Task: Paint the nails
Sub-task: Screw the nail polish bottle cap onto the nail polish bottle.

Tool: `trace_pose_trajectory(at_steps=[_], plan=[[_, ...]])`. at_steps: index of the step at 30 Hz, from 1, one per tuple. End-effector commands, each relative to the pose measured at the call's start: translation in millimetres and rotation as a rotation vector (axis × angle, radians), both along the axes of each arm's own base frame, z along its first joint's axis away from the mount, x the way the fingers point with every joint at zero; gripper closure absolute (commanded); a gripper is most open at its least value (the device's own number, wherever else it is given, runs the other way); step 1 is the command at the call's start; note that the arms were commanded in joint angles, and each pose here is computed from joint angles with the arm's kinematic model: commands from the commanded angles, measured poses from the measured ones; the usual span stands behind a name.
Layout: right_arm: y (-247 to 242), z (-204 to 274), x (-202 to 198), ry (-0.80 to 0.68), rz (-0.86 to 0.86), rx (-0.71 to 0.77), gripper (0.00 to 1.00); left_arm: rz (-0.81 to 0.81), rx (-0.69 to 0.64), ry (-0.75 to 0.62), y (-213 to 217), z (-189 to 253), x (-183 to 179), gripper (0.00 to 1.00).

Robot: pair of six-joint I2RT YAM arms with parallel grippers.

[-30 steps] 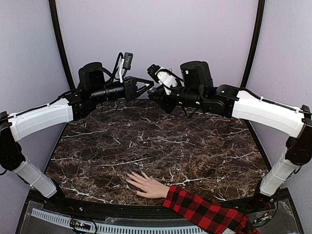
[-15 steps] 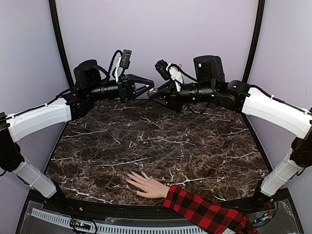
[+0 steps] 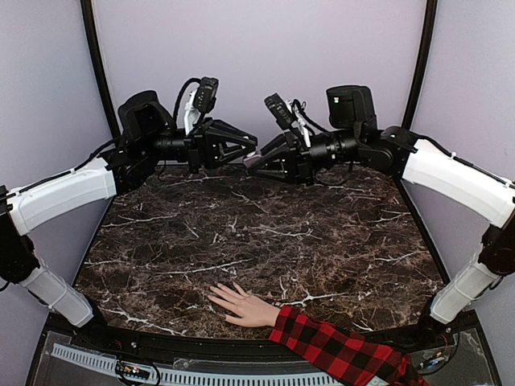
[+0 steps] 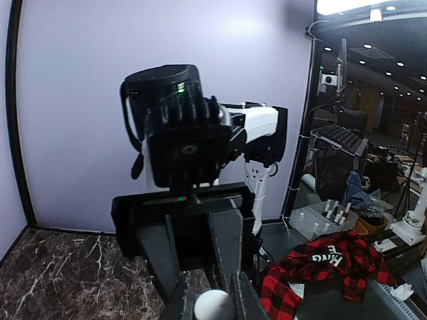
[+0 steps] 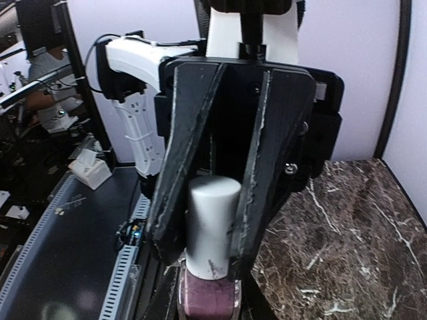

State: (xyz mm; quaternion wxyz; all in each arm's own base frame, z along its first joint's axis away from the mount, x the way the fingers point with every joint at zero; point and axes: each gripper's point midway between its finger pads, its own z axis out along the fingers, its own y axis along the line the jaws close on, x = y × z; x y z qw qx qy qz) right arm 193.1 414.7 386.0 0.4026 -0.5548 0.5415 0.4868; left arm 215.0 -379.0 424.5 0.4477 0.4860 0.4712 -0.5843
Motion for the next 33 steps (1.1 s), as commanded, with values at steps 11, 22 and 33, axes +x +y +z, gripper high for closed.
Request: trace_pose_trajectory(at_steps=[11,22,33], plan=[[-9,70,-72,-0.14,0.44,0.276,1.0,-0.232,0.049,0.089,-18,-10,-38,0.95],[-5,36,-22,-0.156,0.113,0.172,1.0,0.06,-0.006,0.061,13,17,-4,0.6],[-10,14,56,-0.182,-0.347,0.065,1.0,0.354,-0.003,0.085,25,16,39,0.6]])
